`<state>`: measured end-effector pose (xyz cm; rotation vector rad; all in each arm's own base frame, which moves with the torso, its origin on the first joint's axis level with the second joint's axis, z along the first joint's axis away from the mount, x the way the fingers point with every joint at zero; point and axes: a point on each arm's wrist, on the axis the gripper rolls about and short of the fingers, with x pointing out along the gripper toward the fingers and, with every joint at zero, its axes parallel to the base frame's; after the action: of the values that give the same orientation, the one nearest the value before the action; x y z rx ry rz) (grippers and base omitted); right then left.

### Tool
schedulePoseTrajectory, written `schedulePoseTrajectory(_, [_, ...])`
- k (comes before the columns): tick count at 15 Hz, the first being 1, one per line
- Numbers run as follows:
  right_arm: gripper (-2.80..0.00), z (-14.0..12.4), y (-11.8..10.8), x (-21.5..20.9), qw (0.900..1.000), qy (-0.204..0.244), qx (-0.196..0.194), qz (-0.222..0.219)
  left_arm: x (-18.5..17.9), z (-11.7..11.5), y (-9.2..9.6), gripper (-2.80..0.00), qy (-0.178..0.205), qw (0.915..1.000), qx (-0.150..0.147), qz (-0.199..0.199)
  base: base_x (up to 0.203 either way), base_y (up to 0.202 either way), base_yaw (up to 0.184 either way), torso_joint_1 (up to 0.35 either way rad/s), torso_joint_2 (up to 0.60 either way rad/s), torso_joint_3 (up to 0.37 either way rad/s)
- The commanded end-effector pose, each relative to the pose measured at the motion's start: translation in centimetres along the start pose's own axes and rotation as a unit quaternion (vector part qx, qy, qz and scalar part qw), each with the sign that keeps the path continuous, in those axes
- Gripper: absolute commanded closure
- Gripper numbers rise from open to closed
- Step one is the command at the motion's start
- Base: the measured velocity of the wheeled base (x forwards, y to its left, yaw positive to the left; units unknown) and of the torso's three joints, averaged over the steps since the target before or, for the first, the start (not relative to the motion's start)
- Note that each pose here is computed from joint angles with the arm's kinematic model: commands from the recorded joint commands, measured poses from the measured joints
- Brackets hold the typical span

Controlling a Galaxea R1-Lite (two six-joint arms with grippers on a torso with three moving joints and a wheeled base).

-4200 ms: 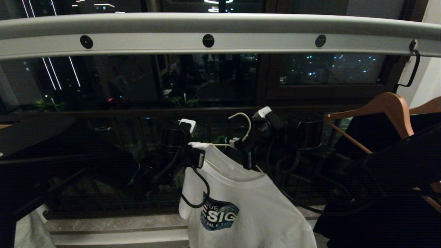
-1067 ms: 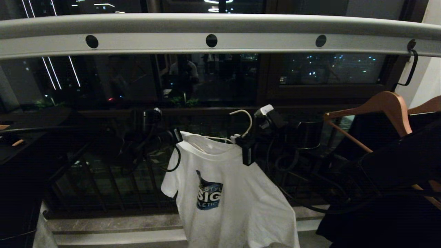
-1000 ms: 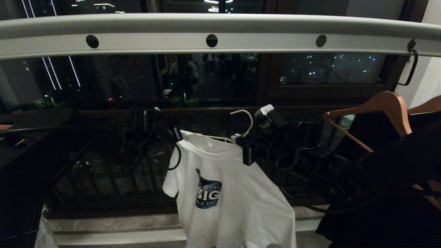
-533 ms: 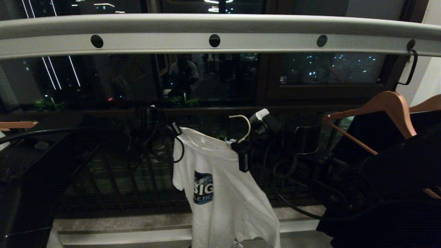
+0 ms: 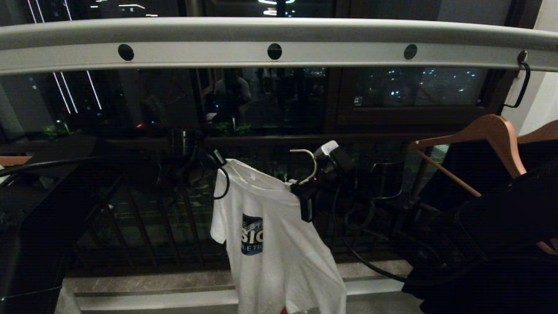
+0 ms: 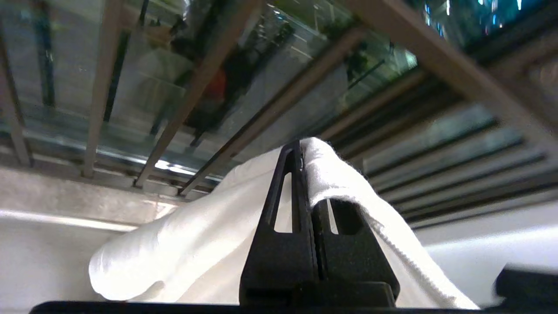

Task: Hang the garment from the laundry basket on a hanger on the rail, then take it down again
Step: Take the clothes off the clothes rack

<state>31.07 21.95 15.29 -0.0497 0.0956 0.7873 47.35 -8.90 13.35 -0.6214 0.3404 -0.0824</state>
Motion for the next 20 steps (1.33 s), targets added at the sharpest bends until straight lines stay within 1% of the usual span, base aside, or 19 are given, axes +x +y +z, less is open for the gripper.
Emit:
schedulePoseTrajectory(1, [0.00,0.3,0.0,-0.2,1.000,-0.006,-0.001,0.001,0.2,1.6,0.5,0.00,-0.013,0.9995,-0.027,0.008,0.000,0.000,0.000,0.000,0.00,0.000])
schedulePoseTrajectory(2, [0.00,0.3,0.1,-0.3,1.000,-0.005,-0.001,0.001,0.1,2.5,0.8,0.00,-0.012,0.9988,-0.046,0.015,0.000,0.000,0.000,0.000,0.00,0.000])
schedulePoseTrajectory(3, [0.00,0.3,0.1,-0.2,1.000,-0.005,-0.001,0.002,-0.1,2.6,0.9,0.00,0.007,0.9980,-0.060,0.017,0.000,0.000,0.000,0.000,0.00,0.000])
schedulePoseTrajectory(4, [0.00,0.2,0.1,-0.2,1.000,-0.004,-0.001,0.002,-0.5,2.8,0.7,0.00,0.030,0.9972,-0.069,0.005,0.000,0.000,0.000,0.000,0.00,0.000])
schedulePoseTrajectory(5, [0.00,0.3,0.1,-0.2,1.000,-0.005,-0.001,0.002,-1.0,2.8,0.5,0.00,0.058,0.9950,-0.080,-0.016,0.000,0.000,0.000,0.000,0.00,0.000])
schedulePoseTrajectory(6, [0.00,0.3,0.1,-0.2,1.000,-0.005,-0.001,0.002,-1.3,2.9,0.5,0.00,0.077,0.9918,-0.098,-0.030,0.000,0.000,0.000,0.000,0.00,0.000])
schedulePoseTrajectory(8, [0.00,0.3,0.0,-0.2,1.000,-0.006,-0.001,0.001,-1.1,2.6,0.7,0.00,0.083,0.9914,-0.097,-0.026,0.000,0.000,0.000,0.000,0.00,0.000])
schedulePoseTrajectory(9, [0.00,0.3,0.0,-0.1,1.000,-0.007,-0.001,0.001,-1.0,2.3,0.9,0.00,0.087,0.9920,-0.088,-0.024,0.000,0.000,0.000,0.000,0.00,0.000])
schedulePoseTrajectory(10, [0.00,0.3,0.0,0.0,1.000,-0.007,-0.001,0.000,-1.0,1.7,0.9,0.00,0.098,0.9929,-0.064,-0.021,0.000,0.000,0.000,0.000,0.00,0.000])
schedulePoseTrajectory(11, [0.00,0.2,0.0,0.1,1.000,-0.006,0.000,-0.001,-1.0,0.7,0.7,0.00,0.118,0.9921,-0.040,-0.017,0.000,0.000,0.000,0.000,0.00,0.000])
schedulePoseTrajectory(12, [0.00,0.1,-0.1,0.3,1.000,-0.009,0.000,-0.002,-1.1,-0.3,0.1,0.00,0.139,0.9898,-0.025,-0.013,0.000,0.000,0.000,0.000,0.00,0.000])
schedulePoseTrajectory(13, [0.00,0.0,-0.2,0.5,1.000,-0.015,0.000,-0.004,-1.3,-1.1,-0.3,0.00,0.163,0.9866,-0.009,-0.005,0.000,0.000,0.000,0.000,0.00,0.000])
schedulePoseTrajectory(14, [0.00,-0.1,-0.4,0.8,1.000,-0.022,-0.002,-0.007,-1.5,-2.1,-0.9,0.00,0.182,0.9831,0.018,0.004,0.000,0.000,0.000,0.000,0.00,0.000])
schedulePoseTrajectory(15, [0.00,-0.3,-0.6,1.0,1.000,-0.027,-0.003,-0.009,-1.7,-2.8,-1.4,0.00,0.188,0.9808,0.047,0.018,0.000,0.000,0.000,0.000,0.00,0.000])
schedulePoseTrajectory(16, [0.00,-0.3,-0.8,1.1,0.999,-0.029,-0.003,-0.013,-2.0,-3.5,-1.8,0.00,0.196,0.9780,0.067,0.027,0.000,0.000,0.000,0.000,0.00,0.000])
schedulePoseTrajectory(18, [0.00,-0.3,-1.0,1.1,0.999,-0.030,-0.002,-0.015,-3.1,-4.2,-2.4,0.00,0.210,0.9727,0.095,0.022,0.000,0.000,0.000,0.000,0.00,0.000])
schedulePoseTrajectory(19, [0.00,-0.1,-1.2,1.2,0.999,-0.034,-0.003,-0.019,-3.4,-4.9,-2.6,0.00,0.221,0.9680,0.119,0.018,0.000,0.000,0.000,0.000,0.00,0.000])
schedulePoseTrajectory(20, [0.00,-0.1,-1.4,1.2,0.999,-0.034,-0.002,-0.025,-3.6,-5.6,-2.6,0.00,0.231,0.9633,0.135,0.016,0.000,0.000,0.000,0.000,0.00,0.000])
